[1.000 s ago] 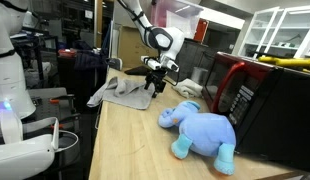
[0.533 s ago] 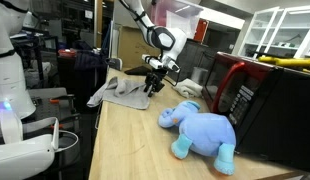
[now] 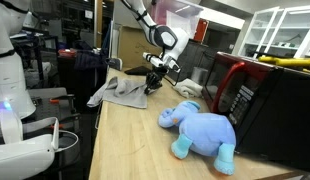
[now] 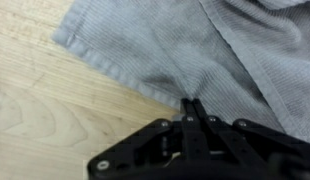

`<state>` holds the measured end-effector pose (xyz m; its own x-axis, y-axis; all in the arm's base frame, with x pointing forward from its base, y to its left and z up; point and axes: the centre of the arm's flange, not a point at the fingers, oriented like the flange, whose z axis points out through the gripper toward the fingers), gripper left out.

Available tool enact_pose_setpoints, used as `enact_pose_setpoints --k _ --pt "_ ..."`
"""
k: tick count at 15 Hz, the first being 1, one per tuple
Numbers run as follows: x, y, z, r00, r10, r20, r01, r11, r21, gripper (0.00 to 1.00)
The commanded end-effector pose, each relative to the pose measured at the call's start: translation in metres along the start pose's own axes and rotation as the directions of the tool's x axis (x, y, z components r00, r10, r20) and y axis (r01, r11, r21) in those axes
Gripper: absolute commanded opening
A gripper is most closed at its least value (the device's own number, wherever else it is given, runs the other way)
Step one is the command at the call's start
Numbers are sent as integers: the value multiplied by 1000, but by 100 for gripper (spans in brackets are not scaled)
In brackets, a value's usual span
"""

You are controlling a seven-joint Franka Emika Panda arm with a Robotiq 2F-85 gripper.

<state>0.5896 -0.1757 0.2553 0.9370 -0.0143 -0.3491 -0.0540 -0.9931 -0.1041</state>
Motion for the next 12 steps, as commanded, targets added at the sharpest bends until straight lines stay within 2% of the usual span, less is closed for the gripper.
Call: enact_pose_setpoints --k 1,3,6,10,12 --pt "19 9 -16 999 19 -50 -18 1000 10 1" --pt "35 16 -25 992 60 -111 -59 998 18 1" --pt "64 32 -42 967 123 -224 -119 992 30 1" --pt "100 60 -53 911 205 -357 -209 977 29 1" --pt "113 73 -58 873 243 -423 -252 967 35 1"
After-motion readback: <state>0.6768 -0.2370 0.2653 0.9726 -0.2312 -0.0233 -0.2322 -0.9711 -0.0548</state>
